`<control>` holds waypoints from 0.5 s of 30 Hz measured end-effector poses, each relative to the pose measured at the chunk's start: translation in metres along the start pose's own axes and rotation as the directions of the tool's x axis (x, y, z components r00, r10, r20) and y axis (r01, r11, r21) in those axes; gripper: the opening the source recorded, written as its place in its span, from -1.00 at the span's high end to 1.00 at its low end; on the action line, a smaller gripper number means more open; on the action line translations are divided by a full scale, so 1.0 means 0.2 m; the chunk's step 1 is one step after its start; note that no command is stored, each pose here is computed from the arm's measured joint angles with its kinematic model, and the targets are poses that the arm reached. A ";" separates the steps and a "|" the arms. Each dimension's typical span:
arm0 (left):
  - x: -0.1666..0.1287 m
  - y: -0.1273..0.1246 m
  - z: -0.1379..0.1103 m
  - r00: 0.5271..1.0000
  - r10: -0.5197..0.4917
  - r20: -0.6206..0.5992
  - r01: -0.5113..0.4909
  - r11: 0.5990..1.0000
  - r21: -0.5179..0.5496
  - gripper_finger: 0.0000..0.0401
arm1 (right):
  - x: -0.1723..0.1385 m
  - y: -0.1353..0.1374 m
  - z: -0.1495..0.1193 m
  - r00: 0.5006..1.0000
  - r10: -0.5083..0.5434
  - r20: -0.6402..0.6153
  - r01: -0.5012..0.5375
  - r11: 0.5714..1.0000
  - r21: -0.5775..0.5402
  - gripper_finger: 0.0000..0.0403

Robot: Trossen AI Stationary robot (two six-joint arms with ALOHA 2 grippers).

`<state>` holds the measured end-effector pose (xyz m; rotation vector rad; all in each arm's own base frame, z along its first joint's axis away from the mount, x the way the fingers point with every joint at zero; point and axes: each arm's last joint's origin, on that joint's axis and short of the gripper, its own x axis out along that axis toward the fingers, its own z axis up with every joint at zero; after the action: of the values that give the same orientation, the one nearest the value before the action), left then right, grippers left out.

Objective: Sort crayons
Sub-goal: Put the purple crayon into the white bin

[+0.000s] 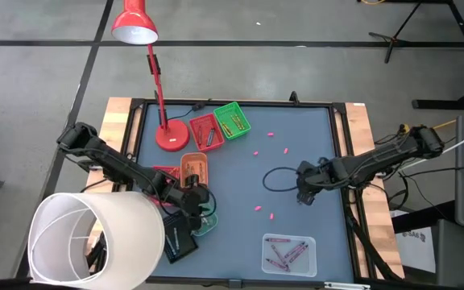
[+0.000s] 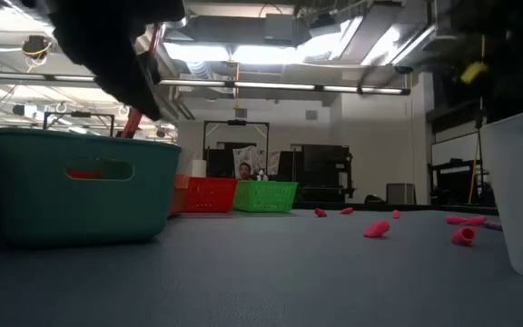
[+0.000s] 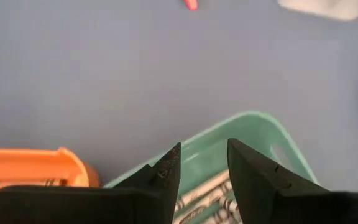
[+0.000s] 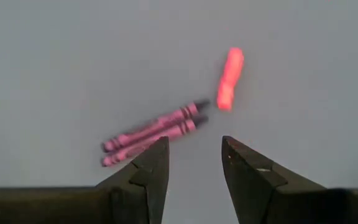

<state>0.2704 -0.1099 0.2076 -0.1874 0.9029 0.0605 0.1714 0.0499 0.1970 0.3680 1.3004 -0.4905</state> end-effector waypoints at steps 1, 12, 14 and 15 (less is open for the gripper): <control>0.00 0.00 0.01 1.000 -0.004 0.012 0.004 1.000 -0.003 0.44 | 0.02 -0.01 -0.02 1.000 -0.007 -0.018 0.008 0.999 0.036 0.28; 0.00 -0.01 0.01 1.000 -0.012 0.029 0.012 1.000 -0.007 0.50 | 0.14 -0.01 -0.05 0.999 0.039 -0.010 -0.034 0.949 0.313 0.28; 0.00 -0.01 0.01 0.999 -0.012 0.030 0.012 1.000 -0.007 0.50 | 0.14 -0.01 -0.05 0.999 0.037 -0.002 -0.035 0.943 0.331 0.28; 0.00 -0.01 0.01 0.999 -0.012 0.029 0.012 1.000 -0.007 0.50 | 0.14 -0.01 -0.05 0.999 0.037 0.001 -0.035 0.940 0.339 0.28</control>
<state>0.2727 -0.1107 0.2095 -0.1977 0.8723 0.0552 0.1670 0.0491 0.1683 0.6803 1.2115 -0.6853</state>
